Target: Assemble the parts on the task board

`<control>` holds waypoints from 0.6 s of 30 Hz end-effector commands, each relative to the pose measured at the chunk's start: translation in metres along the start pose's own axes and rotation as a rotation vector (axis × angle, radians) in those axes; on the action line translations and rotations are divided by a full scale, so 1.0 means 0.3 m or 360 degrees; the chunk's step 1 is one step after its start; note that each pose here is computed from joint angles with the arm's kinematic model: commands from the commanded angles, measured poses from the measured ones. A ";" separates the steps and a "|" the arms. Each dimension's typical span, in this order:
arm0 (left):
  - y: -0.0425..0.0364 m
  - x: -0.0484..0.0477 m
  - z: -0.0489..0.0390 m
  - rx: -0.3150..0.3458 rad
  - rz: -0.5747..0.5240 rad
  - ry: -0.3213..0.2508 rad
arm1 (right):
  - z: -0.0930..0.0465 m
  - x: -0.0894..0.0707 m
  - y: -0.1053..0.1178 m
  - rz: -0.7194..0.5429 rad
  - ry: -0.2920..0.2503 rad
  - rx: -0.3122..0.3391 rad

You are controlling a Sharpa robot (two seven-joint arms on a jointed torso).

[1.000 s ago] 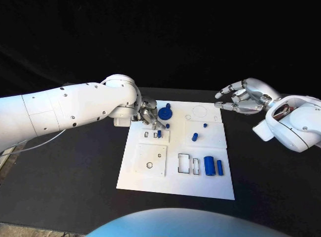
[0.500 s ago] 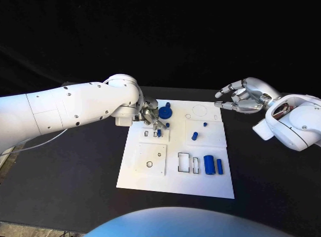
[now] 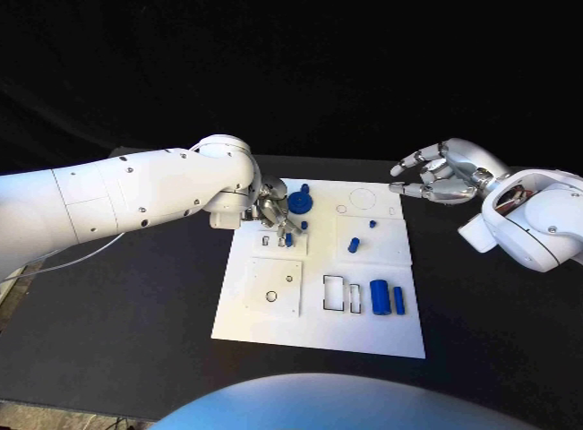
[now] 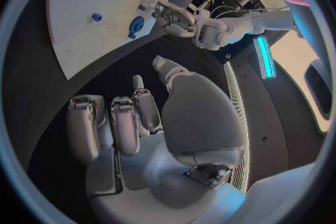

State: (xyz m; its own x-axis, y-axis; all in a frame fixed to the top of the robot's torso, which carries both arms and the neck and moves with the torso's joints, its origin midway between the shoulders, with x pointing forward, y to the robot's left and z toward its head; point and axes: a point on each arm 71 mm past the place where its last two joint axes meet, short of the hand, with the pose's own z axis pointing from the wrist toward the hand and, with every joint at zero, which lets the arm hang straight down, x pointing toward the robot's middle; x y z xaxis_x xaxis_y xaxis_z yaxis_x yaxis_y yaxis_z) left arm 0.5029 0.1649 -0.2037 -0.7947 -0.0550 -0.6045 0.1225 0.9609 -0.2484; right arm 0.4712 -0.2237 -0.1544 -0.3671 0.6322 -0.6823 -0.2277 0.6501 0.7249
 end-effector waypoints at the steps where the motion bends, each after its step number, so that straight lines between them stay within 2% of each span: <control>1: -0.005 0.008 0.003 0.0007 0.0000 0.0044 | 0.001 0.006 0.001 -0.0017 0.0024 -0.0005; 18: -0.013 0.013 0.006 0.0028 -0.0039 0.0065 | 0.004 0.008 -0.003 -0.0011 0.0029 0.0004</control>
State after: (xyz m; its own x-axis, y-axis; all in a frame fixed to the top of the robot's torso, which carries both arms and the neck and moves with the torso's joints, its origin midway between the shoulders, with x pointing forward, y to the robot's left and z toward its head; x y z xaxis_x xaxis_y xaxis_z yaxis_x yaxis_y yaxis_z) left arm 0.5019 0.1629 -0.2057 -0.8073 -0.0614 -0.5869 0.1162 0.9585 -0.2602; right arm 0.4719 -0.2233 -0.1556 -0.3685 0.6311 -0.6826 -0.2250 0.6519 0.7242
